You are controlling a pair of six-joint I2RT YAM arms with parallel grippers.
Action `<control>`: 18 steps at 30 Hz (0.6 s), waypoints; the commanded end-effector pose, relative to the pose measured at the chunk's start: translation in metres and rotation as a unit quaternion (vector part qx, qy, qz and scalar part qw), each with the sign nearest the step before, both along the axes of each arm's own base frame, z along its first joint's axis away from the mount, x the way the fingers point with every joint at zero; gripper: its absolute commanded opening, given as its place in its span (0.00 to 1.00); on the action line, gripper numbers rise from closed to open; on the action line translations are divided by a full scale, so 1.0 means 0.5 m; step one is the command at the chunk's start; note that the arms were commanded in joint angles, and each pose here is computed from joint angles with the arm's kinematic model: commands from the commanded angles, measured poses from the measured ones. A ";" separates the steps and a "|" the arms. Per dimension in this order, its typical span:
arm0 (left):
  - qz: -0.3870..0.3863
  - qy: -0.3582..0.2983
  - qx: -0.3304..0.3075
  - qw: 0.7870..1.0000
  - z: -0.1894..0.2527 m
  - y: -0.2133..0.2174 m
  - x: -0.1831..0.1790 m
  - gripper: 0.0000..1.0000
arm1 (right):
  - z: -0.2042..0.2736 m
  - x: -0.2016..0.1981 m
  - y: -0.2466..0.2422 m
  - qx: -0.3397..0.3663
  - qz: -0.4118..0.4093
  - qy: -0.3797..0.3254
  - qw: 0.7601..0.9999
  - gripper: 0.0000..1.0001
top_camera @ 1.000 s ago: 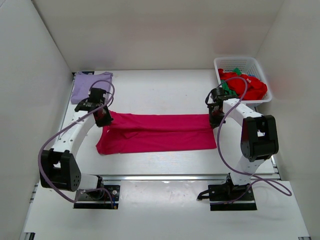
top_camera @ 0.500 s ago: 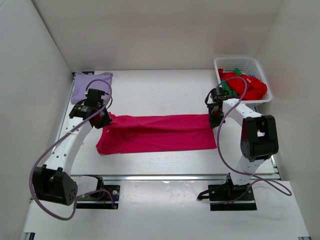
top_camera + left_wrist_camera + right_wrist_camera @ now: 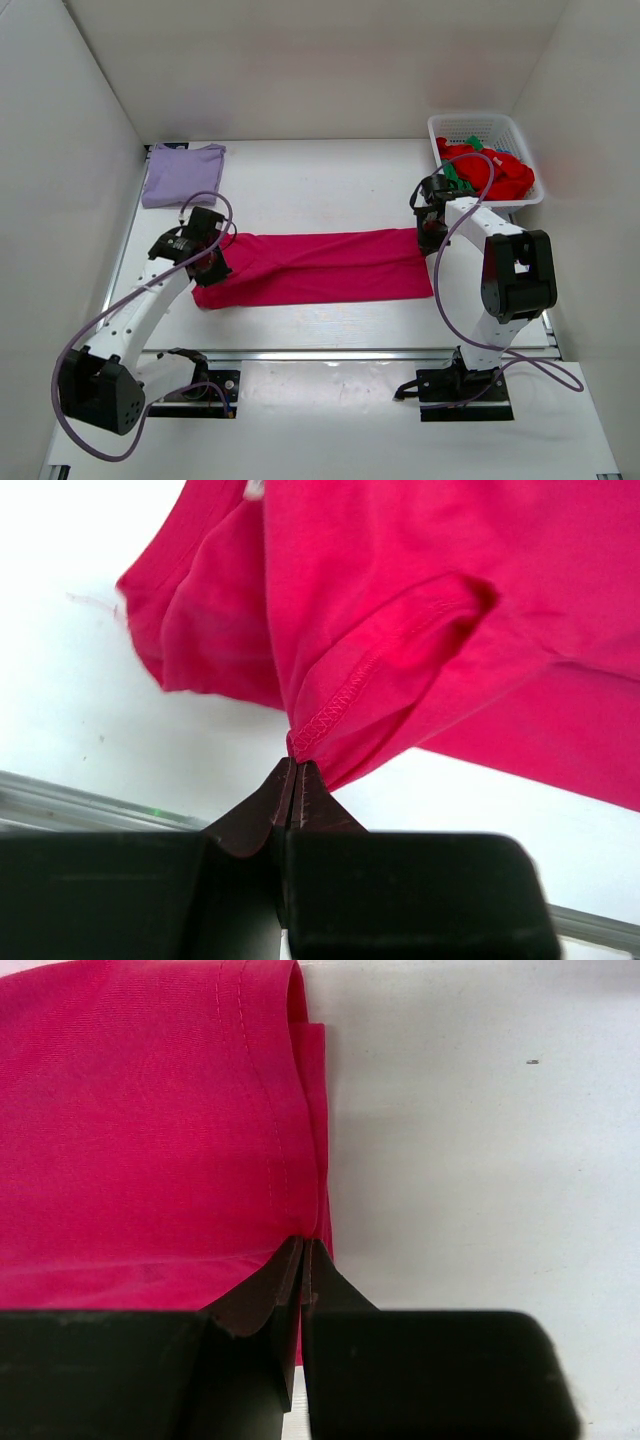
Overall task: Fold and stack the t-shirts
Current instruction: Fold the other side of the tshirt into a rectangle
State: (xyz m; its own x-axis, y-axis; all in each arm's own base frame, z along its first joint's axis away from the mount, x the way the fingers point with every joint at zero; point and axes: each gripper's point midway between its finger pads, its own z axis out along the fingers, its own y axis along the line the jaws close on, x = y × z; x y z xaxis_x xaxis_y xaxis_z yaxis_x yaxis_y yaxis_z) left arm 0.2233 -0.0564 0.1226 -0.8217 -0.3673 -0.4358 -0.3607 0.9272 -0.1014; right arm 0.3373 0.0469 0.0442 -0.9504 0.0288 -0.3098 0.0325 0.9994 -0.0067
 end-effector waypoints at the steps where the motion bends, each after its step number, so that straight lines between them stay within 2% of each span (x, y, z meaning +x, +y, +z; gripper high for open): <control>1: 0.023 -0.015 0.010 1.000 -0.006 0.015 -0.005 0.00 | 0.024 0.027 0.006 0.002 0.007 -0.028 1.000 0.00; 6: 0.040 0.011 0.020 0.999 -0.052 0.037 -0.025 0.00 | 0.011 0.023 0.003 -0.003 0.008 -0.022 1.000 0.00; 17: 0.034 0.057 0.012 0.998 -0.132 0.029 -0.079 0.00 | 0.016 0.032 0.009 -0.003 0.009 -0.028 1.000 0.00; 18: 0.032 0.063 0.011 0.997 -0.141 0.027 -0.083 0.02 | 0.013 0.034 0.005 -0.006 0.004 -0.026 1.000 0.06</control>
